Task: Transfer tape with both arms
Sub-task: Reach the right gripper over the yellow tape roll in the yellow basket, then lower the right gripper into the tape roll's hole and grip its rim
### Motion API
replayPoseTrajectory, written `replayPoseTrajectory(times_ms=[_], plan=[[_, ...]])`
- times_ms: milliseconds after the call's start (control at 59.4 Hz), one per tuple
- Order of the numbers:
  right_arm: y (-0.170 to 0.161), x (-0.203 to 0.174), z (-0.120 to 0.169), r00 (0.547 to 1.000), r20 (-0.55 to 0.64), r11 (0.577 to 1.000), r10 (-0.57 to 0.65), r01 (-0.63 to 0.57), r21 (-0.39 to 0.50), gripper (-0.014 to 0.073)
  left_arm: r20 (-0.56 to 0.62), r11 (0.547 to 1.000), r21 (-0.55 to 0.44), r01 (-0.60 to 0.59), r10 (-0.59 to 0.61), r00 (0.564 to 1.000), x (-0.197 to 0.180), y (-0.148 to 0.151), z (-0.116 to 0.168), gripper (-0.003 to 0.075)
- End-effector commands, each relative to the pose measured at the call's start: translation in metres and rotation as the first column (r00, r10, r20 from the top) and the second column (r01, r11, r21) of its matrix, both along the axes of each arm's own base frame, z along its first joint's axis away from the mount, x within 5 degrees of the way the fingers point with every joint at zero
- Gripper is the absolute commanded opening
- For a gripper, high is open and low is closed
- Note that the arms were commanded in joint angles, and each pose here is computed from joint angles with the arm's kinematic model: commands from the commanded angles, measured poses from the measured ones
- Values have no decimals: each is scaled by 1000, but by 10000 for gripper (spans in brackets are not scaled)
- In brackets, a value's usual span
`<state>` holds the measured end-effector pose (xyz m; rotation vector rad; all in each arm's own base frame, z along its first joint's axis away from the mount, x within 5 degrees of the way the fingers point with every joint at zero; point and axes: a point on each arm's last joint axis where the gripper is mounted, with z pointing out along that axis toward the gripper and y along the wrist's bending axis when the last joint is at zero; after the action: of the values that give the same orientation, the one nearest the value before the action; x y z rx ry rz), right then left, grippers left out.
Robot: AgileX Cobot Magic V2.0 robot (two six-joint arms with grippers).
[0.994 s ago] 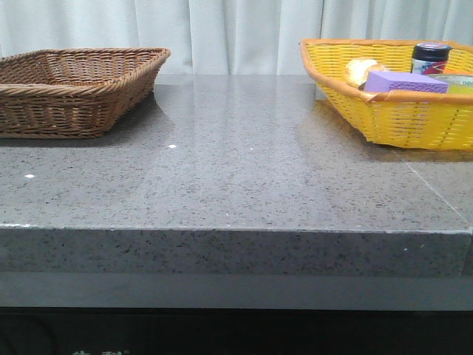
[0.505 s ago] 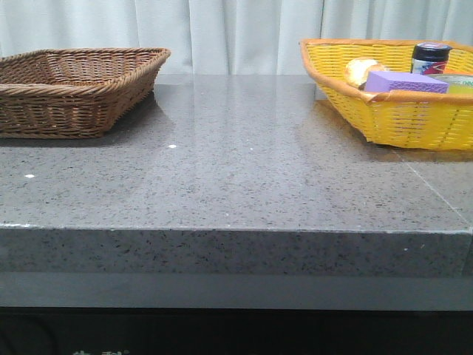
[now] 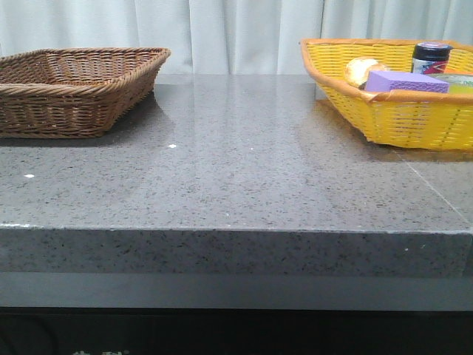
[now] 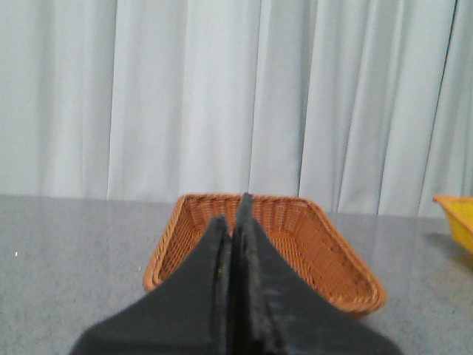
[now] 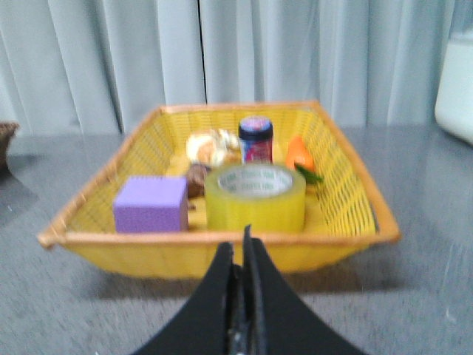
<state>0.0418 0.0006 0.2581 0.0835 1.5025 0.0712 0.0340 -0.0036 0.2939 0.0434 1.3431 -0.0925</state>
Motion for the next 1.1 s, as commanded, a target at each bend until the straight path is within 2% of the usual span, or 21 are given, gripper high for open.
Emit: replayPoseTrajectory(times_ms=[0, 253, 421, 725, 960, 1028, 1078], plan=[[0, -13, 42, 994, 104, 1000, -10, 12, -16, -68, 57, 1000, -11, 2, -2, 998, -7, 0, 40, -20], [2, -13, 114, 1000, 3, 1000, 6, -6, -21, -68, -80, 1000, 8, 23, -22, 997, -1, -2, 111, -20], [2, 7, 140, 992, -121, 1000, 20, -22, -9, -68, -162, 999, 16, 30, -27, 986, 18, -4, 135, -20], [1, 47, 130, 959, -281, 1000, 25, -25, 4, -68, -284, 999, 12, 39, -34, 958, 51, -7, 127, -20], [-1, 72, 112, 911, -413, 1000, 19, -23, -5, -62, -369, 999, 17, 40, -30, 929, 76, -9, 118, -20], [-1, 77, 109, 900, -435, 999, 15, -27, -22, -29, -389, 999, 38, 33, -16, 921, 83, -8, 116, -10], [-2, 81, 107, 892, -451, 999, 15, -30, -27, 48, -408, 998, 52, 30, -6, 913, 88, -8, 113, 35]])
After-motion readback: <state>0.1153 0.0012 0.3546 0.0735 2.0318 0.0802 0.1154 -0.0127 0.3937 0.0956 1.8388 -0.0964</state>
